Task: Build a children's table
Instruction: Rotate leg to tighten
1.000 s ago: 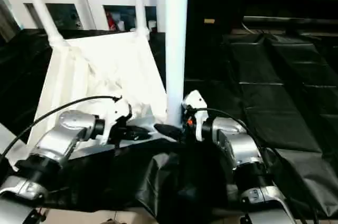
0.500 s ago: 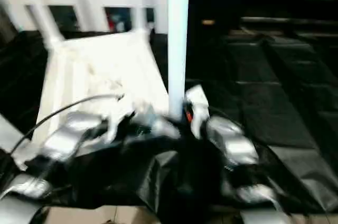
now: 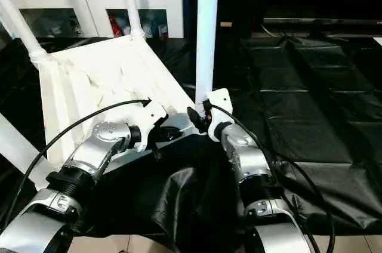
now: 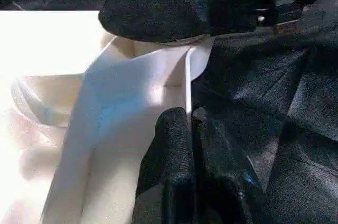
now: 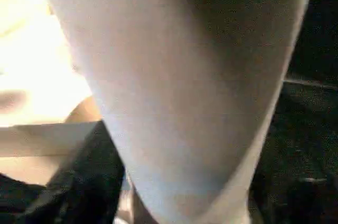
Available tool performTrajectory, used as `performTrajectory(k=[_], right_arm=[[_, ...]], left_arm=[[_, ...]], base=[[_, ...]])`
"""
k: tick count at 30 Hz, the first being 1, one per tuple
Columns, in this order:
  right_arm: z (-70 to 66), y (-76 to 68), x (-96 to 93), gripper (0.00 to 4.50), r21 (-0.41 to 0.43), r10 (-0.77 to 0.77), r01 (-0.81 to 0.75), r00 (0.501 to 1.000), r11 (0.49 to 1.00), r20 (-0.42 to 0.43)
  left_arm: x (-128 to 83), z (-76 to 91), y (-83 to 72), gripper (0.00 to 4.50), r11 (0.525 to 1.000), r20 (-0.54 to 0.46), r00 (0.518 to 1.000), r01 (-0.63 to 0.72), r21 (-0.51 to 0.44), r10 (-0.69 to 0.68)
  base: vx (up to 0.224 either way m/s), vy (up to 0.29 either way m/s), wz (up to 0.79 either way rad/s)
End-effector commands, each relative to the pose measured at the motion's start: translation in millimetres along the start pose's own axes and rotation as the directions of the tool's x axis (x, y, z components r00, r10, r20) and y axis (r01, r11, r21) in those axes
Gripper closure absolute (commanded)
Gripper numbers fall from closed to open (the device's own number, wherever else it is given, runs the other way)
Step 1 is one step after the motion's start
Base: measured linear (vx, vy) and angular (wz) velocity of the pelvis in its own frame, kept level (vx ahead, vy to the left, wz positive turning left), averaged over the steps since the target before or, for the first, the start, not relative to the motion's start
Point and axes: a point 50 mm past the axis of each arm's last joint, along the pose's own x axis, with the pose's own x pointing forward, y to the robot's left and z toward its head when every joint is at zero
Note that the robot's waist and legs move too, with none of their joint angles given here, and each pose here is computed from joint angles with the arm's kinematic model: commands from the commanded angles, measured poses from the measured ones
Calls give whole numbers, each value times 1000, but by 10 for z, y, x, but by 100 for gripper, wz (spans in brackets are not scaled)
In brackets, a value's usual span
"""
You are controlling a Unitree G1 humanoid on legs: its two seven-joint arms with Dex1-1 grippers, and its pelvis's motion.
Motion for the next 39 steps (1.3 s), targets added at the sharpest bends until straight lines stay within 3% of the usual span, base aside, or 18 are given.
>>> performTrajectory(k=[1,3,6,7,10,11,19,24,34,35,39], right_arm=[[-215,395,67,109,21,244,-243,965,970,-92],[-210,358,15,93,2,265,-266,960,964,-92],[-163,163,-220,93,-49,316,-320,945,946,-86],[-137,37,-375,93,-70,340,-346,936,935,-92],[-111,-81,-523,93,-85,357,-365,929,927,-103],[-81,-181,-646,93,-93,361,-371,926,924,-110],[-18,-478,-1030,93,-115,326,-345,932,932,-159],[23,-526,-1105,93,-113,317,-336,935,935,-159],[61,-397,-1097,93,-97,395,-412,906,906,-153],[73,-351,-1097,92,-90,419,-435,895,896,-155],[76,-290,-1103,93,-79,453,-469,877,880,-158]], left_arm=[[105,308,-145,450,992,148,984,84,99,-98],[90,287,-145,450,990,140,984,94,103,-108],[49,248,-134,450,988,128,984,108,106,-122],[36,234,-121,450,989,124,985,107,106,-120],[31,223,-116,450,988,117,986,109,109,-122],[28,217,-112,450,988,115,986,110,109,-123],[11,187,-121,450,984,104,984,134,117,-146],[-6,163,-139,450,980,96,981,156,123,-168],[-23,157,-123,450,980,90,985,129,154,-144],[-29,186,-92,423,985,109,988,93,149,-109],[-80,254,-97,385,989,139,981,121,90,-133]], base=[[0,0,0],[0,0,0],[0,0,0],[0,0,0],[0,0,0],[0,0,0],[0,0,0],[0,0,0],[0,0,0],[0,0,0],[0,0,0]])
